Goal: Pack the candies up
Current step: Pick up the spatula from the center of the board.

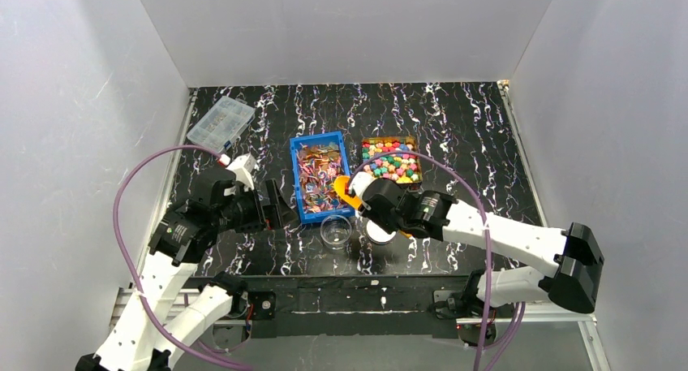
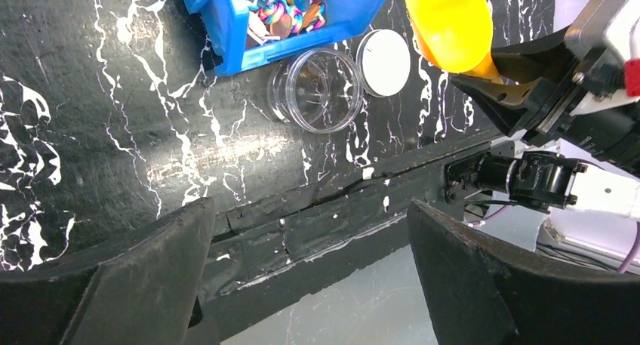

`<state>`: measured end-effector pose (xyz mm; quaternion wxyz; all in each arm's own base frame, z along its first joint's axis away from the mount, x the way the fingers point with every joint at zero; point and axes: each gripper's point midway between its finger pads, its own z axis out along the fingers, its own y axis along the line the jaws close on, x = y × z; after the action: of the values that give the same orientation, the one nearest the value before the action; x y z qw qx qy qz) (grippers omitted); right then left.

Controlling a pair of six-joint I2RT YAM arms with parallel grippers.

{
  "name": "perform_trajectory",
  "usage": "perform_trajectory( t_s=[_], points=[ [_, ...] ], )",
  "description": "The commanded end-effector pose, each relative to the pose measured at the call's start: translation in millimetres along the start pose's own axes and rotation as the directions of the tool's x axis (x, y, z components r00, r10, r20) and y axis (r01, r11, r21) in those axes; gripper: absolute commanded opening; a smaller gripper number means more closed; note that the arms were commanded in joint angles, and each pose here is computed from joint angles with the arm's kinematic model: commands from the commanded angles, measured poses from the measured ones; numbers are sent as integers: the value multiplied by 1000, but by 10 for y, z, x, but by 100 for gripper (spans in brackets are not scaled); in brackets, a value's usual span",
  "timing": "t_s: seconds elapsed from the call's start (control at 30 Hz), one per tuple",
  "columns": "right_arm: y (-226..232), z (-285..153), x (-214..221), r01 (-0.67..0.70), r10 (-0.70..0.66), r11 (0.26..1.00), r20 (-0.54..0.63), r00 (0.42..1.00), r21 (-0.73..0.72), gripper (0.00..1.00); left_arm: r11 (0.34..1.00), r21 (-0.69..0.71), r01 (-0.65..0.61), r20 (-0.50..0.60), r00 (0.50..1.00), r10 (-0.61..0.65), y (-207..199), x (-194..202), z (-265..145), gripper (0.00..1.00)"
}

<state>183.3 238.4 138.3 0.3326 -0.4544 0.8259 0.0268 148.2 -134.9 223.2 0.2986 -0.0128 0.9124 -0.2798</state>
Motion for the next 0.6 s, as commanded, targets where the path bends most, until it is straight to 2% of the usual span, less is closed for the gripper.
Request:
perform_trajectory(
  t_s=[0.0,0.3,0.57],
  points=[
    [62,-119,-143,88,-88,996,93,992,4,1,999,37,27,-9,1000,-27,-109,32,-155,98],
    [409,-275,-325,195,-183,979,189,965,-50,1,979,199,49,-108,994,-28,-403,144,-143,98],
    [652,-441,-501,258,-236,964,250,939,-61,1,977,203,58,-143,989,-29,-401,182,-71,98]
  ],
)
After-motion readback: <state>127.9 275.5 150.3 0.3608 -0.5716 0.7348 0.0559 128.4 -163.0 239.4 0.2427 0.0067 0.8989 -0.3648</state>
